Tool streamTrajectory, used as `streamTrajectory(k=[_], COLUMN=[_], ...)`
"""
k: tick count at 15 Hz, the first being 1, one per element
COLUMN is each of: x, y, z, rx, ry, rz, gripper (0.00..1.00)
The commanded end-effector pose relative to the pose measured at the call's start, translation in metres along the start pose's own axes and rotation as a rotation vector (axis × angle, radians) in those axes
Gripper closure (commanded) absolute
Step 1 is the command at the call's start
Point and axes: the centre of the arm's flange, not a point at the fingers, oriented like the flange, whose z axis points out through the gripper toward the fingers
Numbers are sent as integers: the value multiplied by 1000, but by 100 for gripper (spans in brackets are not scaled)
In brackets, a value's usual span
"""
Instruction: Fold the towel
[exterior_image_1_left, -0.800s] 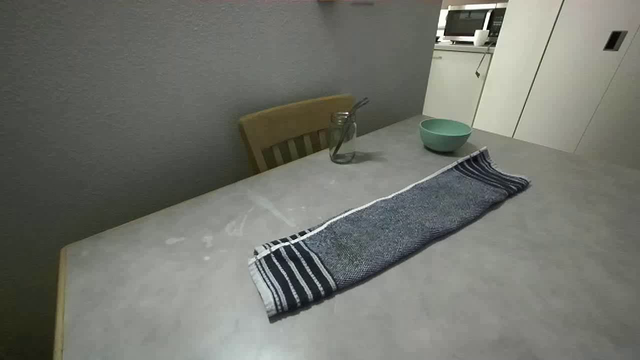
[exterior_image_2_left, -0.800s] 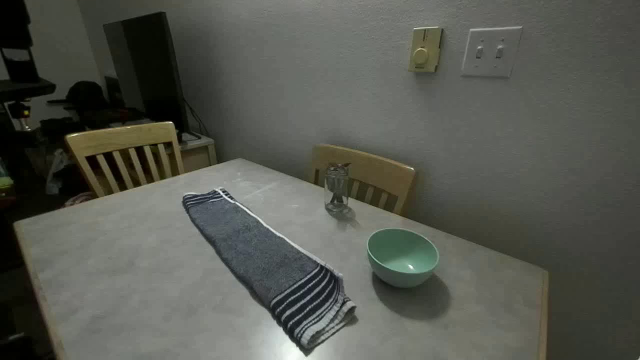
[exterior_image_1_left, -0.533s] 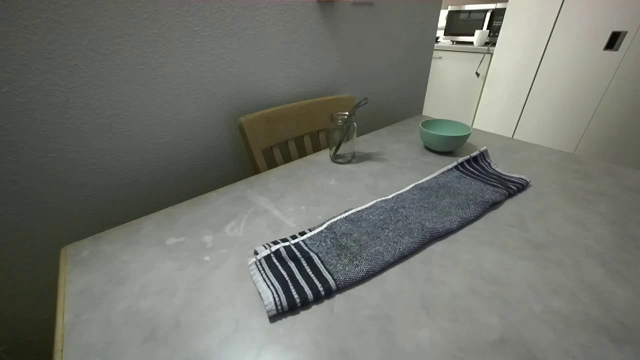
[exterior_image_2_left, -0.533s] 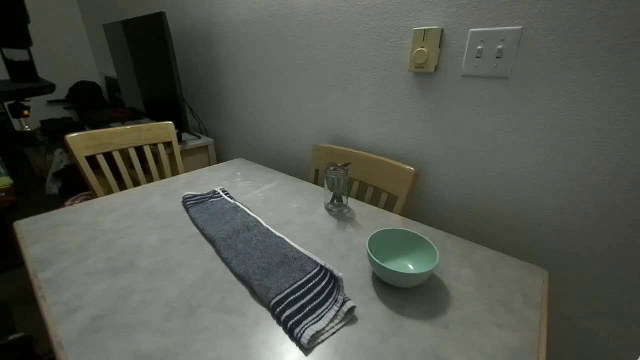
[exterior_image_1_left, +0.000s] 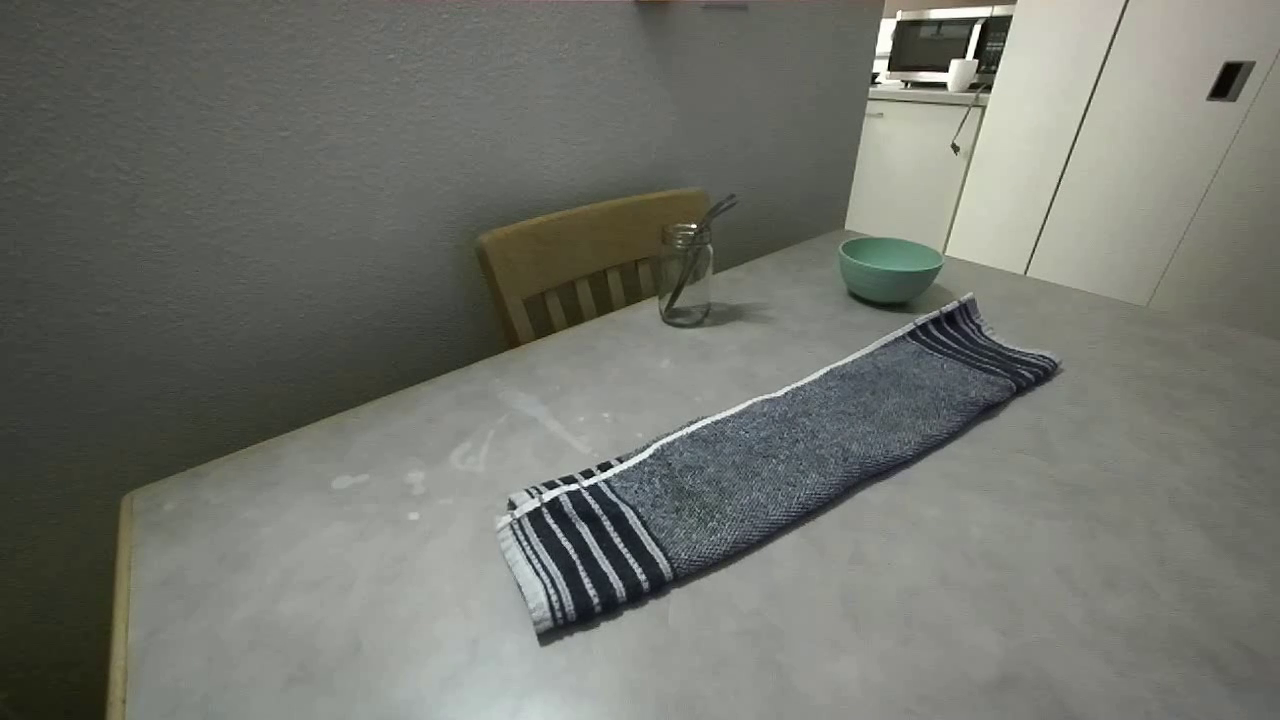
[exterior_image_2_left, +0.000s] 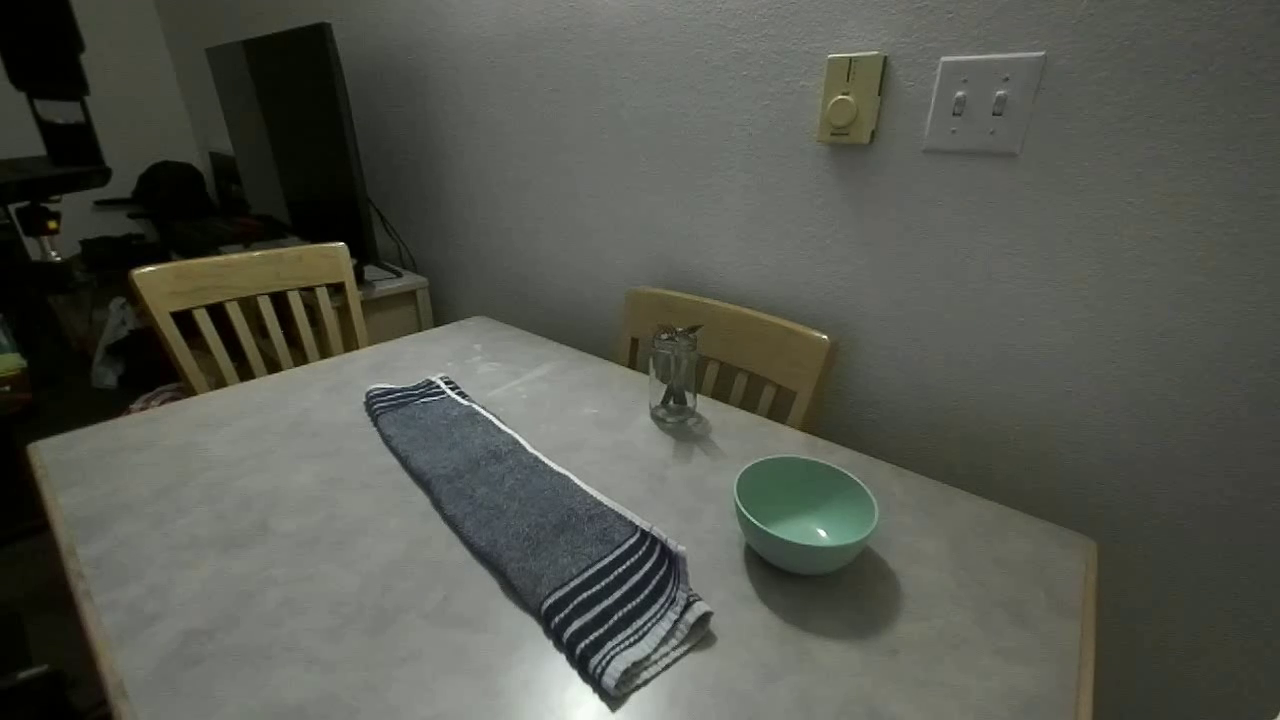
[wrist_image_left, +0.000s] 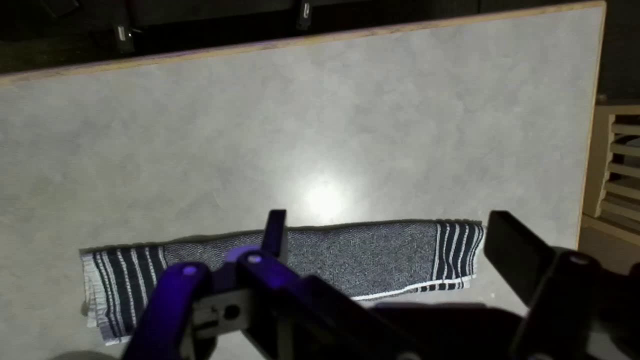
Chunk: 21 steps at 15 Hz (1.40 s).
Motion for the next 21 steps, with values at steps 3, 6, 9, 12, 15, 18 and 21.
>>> streamTrajectory(k=[3, 6, 9, 12, 15, 18, 21], x=[78, 60, 88, 92, 111, 152, 201], y=[-40, -42, -53, -55, -63, -82, -106], z=[44, 54, 80, 78, 83, 92, 112], rx=[18, -4, -15, -15, -29, -41, -46], ry=[-46, -54, -119, -117, -115, -98, -132], rz=[-26, -45, -74, -78, -93, -58, -58], gripper=[0, 0, 0, 0, 0, 0, 0])
